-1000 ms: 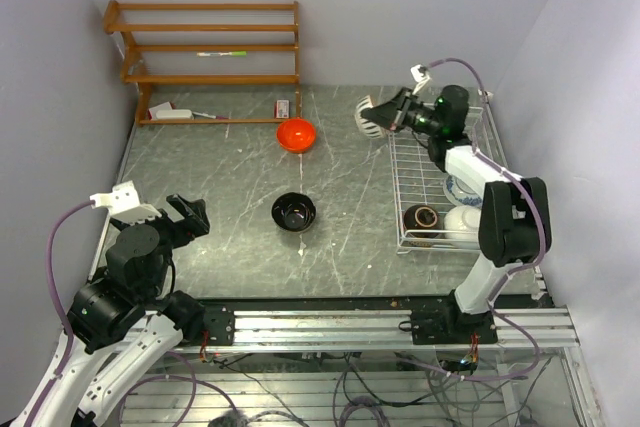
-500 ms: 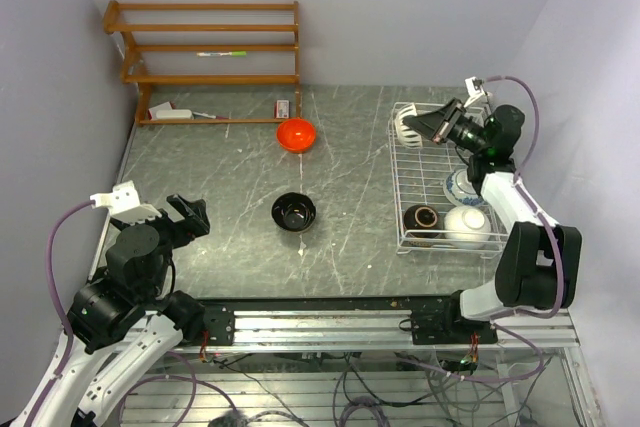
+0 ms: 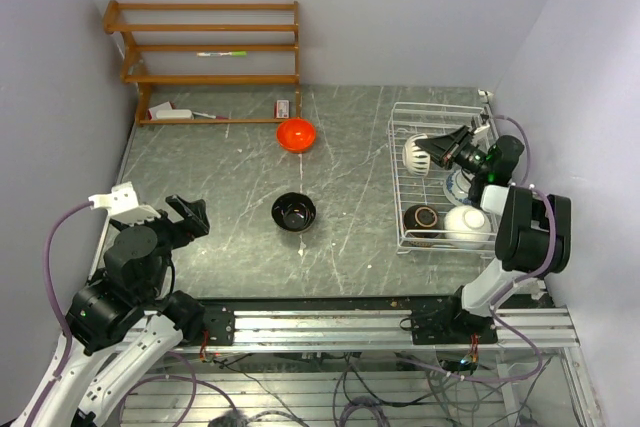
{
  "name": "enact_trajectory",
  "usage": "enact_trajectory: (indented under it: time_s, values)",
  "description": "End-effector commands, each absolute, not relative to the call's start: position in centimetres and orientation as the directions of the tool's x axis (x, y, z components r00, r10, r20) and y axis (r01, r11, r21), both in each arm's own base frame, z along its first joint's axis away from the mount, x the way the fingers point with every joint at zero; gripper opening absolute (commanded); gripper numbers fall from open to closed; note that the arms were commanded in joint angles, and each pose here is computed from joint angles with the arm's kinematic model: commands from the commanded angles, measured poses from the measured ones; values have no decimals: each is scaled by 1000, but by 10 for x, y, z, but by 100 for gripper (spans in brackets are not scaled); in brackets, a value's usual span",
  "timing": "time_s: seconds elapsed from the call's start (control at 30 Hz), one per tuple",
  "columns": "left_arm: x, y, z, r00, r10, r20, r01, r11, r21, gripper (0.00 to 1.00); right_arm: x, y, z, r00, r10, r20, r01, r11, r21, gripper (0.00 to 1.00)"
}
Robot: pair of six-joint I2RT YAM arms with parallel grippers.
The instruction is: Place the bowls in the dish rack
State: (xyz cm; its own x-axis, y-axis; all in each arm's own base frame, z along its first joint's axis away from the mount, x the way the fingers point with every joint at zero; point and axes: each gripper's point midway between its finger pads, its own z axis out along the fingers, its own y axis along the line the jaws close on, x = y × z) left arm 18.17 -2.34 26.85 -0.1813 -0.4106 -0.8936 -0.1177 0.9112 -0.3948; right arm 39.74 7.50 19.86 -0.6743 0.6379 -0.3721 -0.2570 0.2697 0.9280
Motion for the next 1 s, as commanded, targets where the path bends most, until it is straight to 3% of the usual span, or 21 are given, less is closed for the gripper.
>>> enact_trajectory:
  time_s: [0.0,0.17,0.47,0.7,0.97]
  values:
    - [181,-24,280,-151,-427,-891,-93,904,-418,99,405,72,219,-652,655,-382,-333,206,920,14]
    - [179,-22,281,-140,-436,-889,-96,900,-426,99,424,66,210,-647,691,-324,-287,173,942,14]
    - [179,-21,281,-137,-439,-888,-102,898,-428,99,459,52,177,-640,711,-292,-157,251,955,20]
    - [179,-20,280,-139,-437,-889,-109,899,-425,99,464,53,157,-657,727,-197,-117,160,980,21]
    - [178,-19,281,-135,-441,-887,-113,897,-428,99,468,55,158,-647,741,-178,-107,142,984,23]
